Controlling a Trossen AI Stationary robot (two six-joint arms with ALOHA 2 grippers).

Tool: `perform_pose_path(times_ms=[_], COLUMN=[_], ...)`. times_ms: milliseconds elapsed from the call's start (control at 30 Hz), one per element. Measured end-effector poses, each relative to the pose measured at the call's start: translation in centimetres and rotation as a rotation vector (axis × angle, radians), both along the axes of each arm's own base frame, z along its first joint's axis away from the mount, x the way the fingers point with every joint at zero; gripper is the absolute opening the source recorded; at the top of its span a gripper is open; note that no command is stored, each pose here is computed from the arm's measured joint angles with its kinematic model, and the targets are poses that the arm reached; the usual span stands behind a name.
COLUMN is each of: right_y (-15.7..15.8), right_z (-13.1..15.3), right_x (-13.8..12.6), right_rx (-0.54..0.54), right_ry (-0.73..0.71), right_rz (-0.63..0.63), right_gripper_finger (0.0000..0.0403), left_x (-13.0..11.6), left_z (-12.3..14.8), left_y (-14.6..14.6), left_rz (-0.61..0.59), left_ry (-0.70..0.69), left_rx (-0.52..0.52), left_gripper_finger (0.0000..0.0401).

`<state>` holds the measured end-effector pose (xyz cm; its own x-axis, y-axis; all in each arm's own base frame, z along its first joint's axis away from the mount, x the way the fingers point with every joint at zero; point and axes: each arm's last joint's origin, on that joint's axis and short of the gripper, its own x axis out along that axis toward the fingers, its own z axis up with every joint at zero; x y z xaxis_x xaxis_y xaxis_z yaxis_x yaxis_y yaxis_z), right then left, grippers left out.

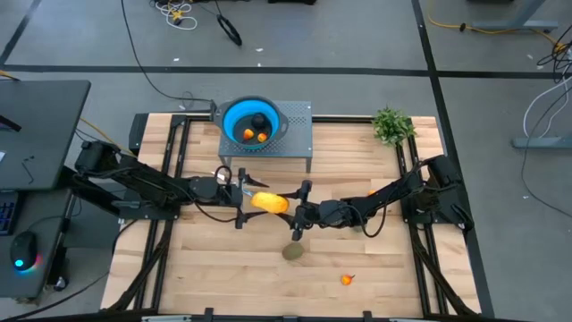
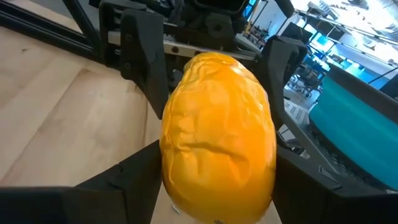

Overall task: Pick & Place Fruit
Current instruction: Put the mango into the blue strainer bowl

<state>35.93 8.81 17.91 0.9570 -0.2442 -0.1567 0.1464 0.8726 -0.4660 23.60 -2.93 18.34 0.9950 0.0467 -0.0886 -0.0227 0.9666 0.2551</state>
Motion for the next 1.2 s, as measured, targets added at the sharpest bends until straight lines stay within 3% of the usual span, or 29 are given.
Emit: perform_pose_path(times_ms=[533, 933, 1200], right_y=[-0.46, -0.68, -0.8], right_z=[-0.03, -0.05, 0.0], right_x=[0.08, 0.02, -0.07], right_rx=[-0.005, -0.069, -0.088], right_ry=[0.003, 0.018, 0.016], right_rz=[-0.027, -0.092, -0.16], right_gripper_finger=[0.0263, 0.0266, 0.0305], left_x=[-0.01, -0.05, -0.05], left_z=[-0.04, -0.2, -0.42], left_y=[-0.01, 0.26, 0.81], left_rz=[-0.001, 0.087, 0.136], left_ry=[0.005, 0.025, 0.047], left_rx=[0.001, 0.034, 0.026], left_gripper_finger=[0.0259, 0.0264, 0.0265])
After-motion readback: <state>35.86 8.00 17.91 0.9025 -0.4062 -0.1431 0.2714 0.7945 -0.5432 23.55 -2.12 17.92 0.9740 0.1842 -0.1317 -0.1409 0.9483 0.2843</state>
